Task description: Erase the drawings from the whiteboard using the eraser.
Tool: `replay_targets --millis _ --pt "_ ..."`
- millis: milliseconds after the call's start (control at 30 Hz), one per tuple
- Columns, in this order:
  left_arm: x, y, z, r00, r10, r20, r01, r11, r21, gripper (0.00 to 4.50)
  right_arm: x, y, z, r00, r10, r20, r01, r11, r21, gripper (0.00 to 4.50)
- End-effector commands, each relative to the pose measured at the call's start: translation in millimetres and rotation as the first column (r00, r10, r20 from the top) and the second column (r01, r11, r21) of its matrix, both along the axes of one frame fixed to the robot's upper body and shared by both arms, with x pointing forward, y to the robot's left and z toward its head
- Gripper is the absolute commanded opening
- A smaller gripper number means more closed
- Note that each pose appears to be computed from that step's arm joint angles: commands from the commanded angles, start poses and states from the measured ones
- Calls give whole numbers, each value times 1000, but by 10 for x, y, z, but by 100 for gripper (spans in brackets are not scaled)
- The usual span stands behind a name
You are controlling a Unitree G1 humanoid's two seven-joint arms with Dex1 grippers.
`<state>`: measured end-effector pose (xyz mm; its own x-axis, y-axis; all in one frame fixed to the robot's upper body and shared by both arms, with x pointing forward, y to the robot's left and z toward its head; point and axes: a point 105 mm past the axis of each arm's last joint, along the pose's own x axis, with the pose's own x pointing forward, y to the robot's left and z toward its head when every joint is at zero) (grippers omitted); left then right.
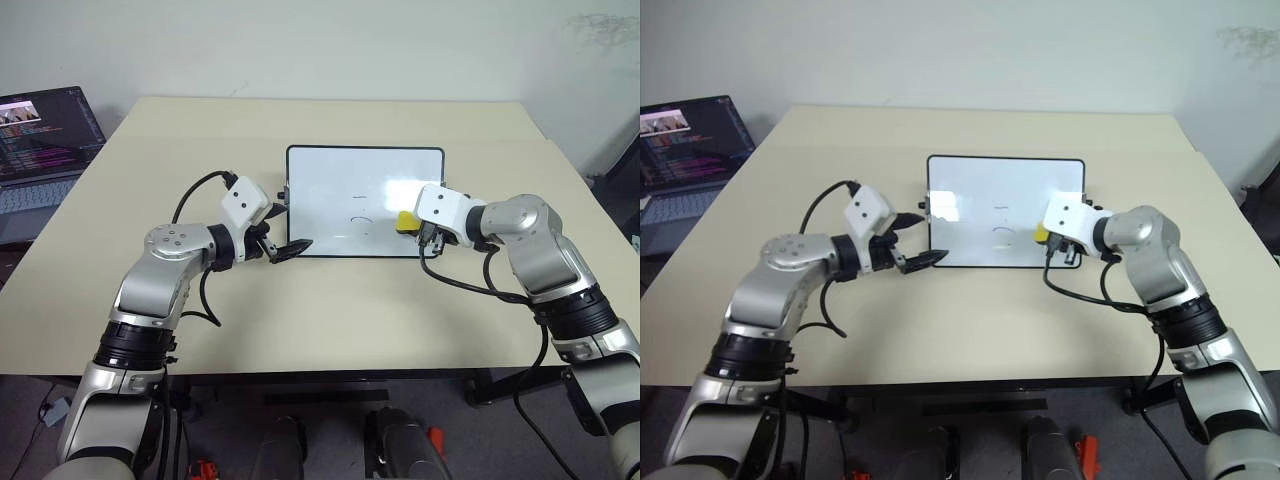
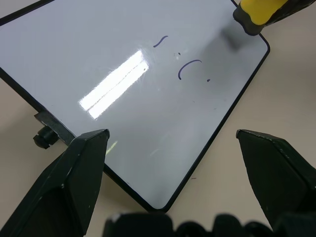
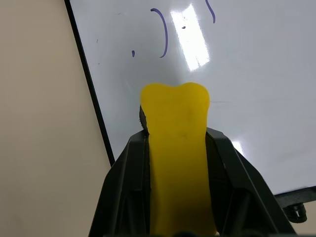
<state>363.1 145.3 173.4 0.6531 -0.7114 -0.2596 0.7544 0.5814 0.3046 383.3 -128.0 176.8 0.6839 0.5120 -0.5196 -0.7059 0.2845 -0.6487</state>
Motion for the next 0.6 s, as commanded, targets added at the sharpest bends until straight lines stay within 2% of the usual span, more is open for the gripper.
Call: replay_targets --millis 33,600 --pt "-15 -65 177 997 -35 66 35 999 2 450 1 -5 142 998 -2 58 2 1000 -6 112" --pt "-47 14 219 997 -32 67 31 999 8 450 38 -84 247 996 -19 86 18 1000 13 112"
